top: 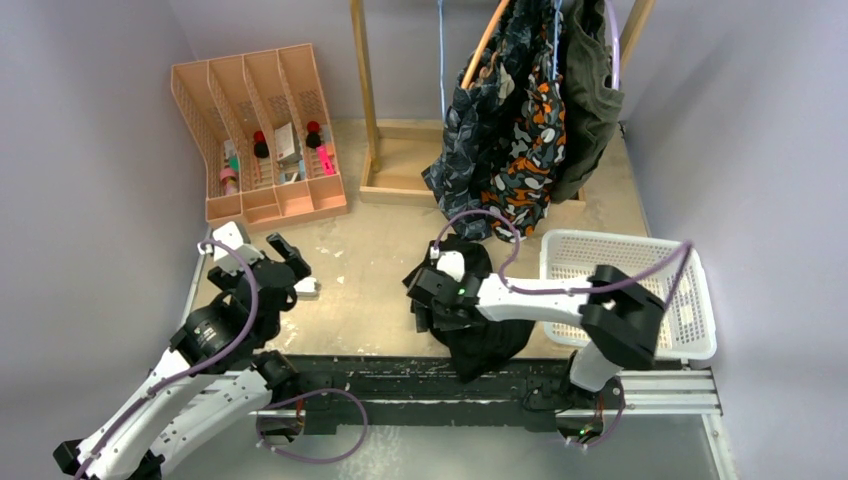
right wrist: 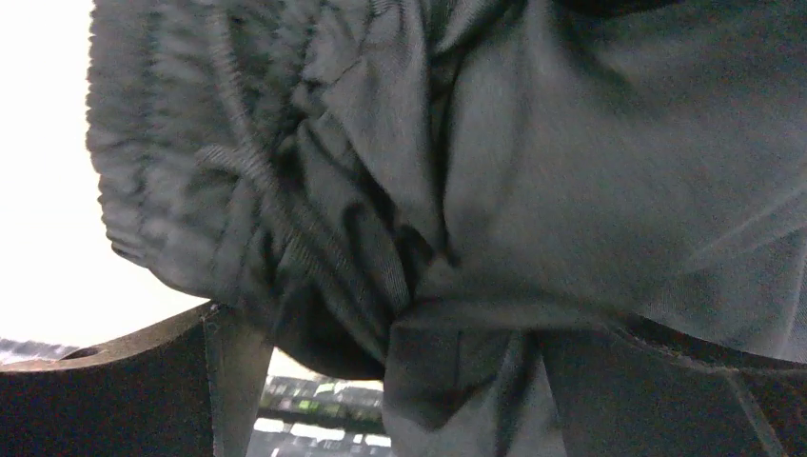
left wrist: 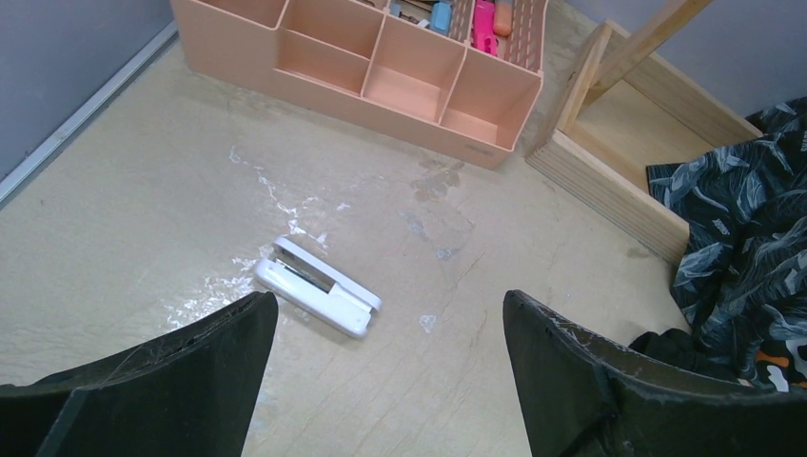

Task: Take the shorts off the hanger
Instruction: Pick up the shorts at the center of the board.

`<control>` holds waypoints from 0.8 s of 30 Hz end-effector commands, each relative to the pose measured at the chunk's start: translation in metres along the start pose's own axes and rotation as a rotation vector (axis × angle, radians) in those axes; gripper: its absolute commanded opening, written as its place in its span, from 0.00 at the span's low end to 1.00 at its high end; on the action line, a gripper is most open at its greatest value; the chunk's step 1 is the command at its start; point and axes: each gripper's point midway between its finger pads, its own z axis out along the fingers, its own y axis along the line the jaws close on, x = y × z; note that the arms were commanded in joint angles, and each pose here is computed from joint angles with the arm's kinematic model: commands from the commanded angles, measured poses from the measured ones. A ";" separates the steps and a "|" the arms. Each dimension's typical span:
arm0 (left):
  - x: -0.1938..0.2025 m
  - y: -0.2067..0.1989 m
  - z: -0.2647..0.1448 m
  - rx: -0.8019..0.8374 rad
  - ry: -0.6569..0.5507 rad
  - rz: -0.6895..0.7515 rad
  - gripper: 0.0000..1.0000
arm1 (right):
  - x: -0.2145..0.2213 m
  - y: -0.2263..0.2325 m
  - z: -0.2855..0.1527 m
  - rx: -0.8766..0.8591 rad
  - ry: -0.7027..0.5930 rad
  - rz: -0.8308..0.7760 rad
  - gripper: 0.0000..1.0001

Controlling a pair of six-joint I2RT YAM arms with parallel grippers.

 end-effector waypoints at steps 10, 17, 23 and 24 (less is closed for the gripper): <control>-0.004 0.008 -0.003 -0.019 -0.017 -0.052 0.88 | 0.004 0.001 0.045 0.136 -0.011 0.160 0.64; -0.010 0.019 -0.002 -0.066 -0.066 -0.063 0.88 | -0.020 0.038 0.012 0.110 0.042 0.226 0.05; 0.009 0.009 0.010 -0.111 -0.004 0.044 0.88 | -0.080 0.082 -0.047 -0.143 -0.109 0.245 0.00; 0.010 0.008 0.012 -0.124 0.001 0.059 0.88 | -0.090 0.082 -0.051 -0.152 -0.159 0.226 0.00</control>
